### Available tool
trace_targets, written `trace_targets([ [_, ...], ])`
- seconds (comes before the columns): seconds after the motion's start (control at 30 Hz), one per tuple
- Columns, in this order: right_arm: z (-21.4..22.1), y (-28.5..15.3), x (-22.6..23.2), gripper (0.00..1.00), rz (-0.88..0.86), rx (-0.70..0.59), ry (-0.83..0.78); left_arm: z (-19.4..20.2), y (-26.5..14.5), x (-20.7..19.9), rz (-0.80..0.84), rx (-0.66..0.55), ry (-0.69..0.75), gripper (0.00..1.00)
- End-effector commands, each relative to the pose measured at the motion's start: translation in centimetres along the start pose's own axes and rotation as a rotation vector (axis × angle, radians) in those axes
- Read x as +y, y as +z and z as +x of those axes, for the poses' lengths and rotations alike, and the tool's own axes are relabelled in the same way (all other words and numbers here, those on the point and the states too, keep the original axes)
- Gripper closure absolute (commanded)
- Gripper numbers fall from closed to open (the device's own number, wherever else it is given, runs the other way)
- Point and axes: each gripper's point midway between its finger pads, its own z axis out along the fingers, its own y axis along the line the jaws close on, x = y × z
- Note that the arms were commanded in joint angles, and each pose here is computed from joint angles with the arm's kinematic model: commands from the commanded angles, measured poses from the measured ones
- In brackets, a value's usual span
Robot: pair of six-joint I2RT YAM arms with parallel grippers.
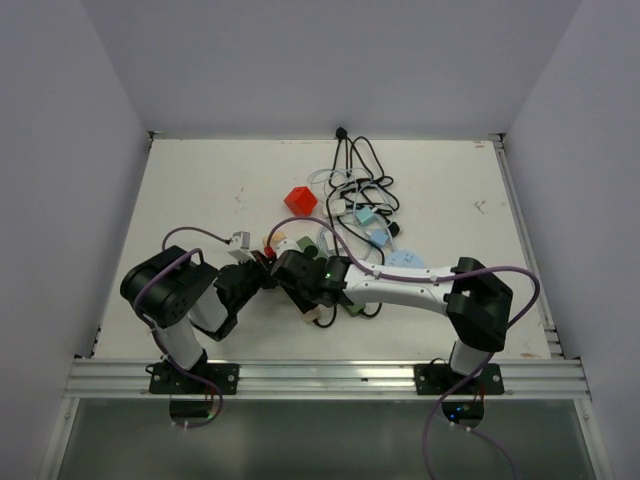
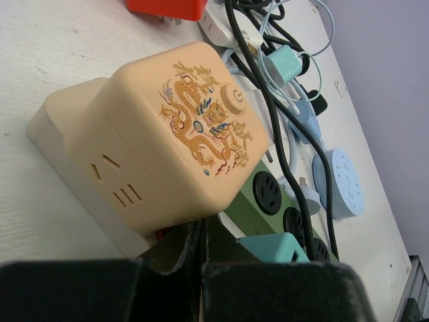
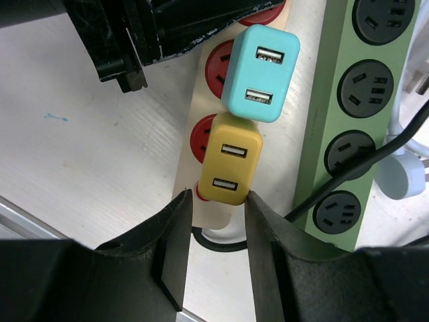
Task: Pull the plug off the socket
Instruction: Remove the plug from the socket.
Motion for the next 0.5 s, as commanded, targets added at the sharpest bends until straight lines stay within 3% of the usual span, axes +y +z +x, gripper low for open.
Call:
trace_targets([
  [0.0,-0.9,-1.0,2.3,0.61,-0.014,-0.016,-0.041,7.6,-5.1,10.6,-0.412,0.303,0.078,1.0],
  [0.33,-1.0,-2.0,1.4,0.7,-0.298,-0.09,0.208,7.9,-5.0,10.6,-0.407,0.315,0.068,1.0],
  [0.47,-1.0,-1.7,1.3,0.54,-0.302,-0.085,0.188,7.8,-4.8,10.4,-0.398,0.314,0.065,1.0],
])
